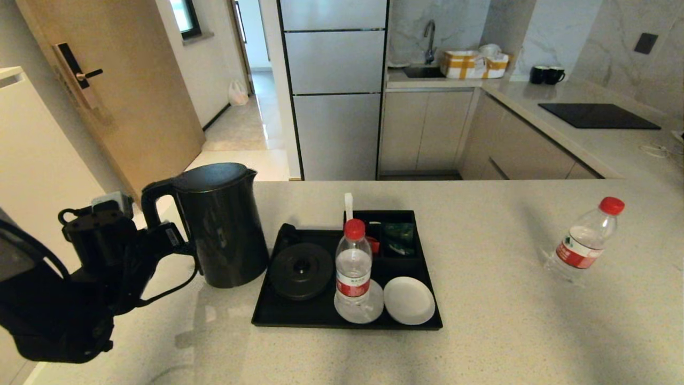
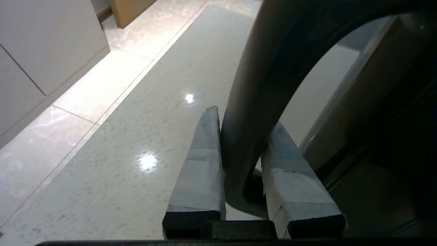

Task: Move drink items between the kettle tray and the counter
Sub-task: Place it on the left

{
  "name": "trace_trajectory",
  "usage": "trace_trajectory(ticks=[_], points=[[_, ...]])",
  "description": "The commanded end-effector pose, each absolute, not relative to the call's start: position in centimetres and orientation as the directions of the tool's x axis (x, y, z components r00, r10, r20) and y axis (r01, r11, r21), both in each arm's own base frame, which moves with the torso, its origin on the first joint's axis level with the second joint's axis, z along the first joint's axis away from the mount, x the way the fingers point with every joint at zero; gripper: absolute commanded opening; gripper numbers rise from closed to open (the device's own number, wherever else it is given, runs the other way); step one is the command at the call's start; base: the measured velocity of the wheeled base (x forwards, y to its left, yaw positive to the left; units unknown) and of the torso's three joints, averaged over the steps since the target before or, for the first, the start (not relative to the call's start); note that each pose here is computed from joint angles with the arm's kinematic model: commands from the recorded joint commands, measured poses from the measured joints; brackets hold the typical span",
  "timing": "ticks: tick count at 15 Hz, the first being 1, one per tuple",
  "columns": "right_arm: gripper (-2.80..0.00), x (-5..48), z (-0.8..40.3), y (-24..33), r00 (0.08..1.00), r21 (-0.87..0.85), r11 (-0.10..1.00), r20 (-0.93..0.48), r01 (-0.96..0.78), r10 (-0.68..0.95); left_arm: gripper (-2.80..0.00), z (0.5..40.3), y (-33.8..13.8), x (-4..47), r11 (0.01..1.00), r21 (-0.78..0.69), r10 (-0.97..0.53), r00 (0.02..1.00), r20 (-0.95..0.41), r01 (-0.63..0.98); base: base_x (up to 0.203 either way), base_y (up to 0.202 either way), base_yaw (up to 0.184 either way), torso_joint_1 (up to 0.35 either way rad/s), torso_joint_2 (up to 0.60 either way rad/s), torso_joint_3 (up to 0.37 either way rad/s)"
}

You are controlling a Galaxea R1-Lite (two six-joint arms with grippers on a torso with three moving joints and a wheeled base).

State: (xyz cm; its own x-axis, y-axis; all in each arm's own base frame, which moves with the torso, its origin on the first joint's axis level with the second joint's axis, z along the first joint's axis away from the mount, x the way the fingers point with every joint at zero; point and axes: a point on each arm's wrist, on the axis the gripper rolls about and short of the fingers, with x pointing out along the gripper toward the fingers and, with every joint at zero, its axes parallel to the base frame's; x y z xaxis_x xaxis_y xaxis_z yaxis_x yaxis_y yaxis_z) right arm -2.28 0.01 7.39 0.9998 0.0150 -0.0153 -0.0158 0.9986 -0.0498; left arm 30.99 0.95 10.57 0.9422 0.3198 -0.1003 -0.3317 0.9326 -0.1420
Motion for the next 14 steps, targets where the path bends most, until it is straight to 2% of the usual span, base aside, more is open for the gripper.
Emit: trace_trajectory(ticks=[1,4,6,11,14], points=[[-2.8,-2.3,7.4,0.0,1.0,-0.05,0.999,-0.015,-0.016,0.015,-2.8,9.6,1.2,30.5,0.942,-0.139,0.29,0.95,-0.12,-0.305,0.0,0.0,0.0,0.0,0.0,0.0],[-2.8,-2.3,7.4,0.0,1.0,-0.05,0.999,-0.014,-0.016,0.015,-2.8,8.1,1.6,30.1,0.951,-0.114,0.277,0.955,-0.105,-0.288,0.0,0.0,0.0,0.0,0.0,0.0],[-2.8,-2.3,7.4,0.0,1.0,-0.05,0.999,-0.015,-0.016,0.015,-2.8,6.4,2.4,29.9,0.95,-0.061,0.295,0.943,-0.156,-0.308,0.0,0.0,0.0,0.0,0.0,0.0],[-2.8,-2.3,7.4,0.0,1.0,-0.05,0.999,-0.016,-0.016,0.015,-2.8,5.8,6.7,29.2,0.935,-0.061,0.334,0.926,-0.179,-0.349,0.0,0.0,0.0,0.0,0.0,0.0],[-2.8,-2.3,7.4,0.0,1.0,-0.05,0.999,-0.014,-0.016,0.015,-2.8,5.9,6.4,29.3,0.943,-0.052,0.315,0.932,-0.177,-0.328,0.0,0.0,0.0,0.0,0.0,0.0]])
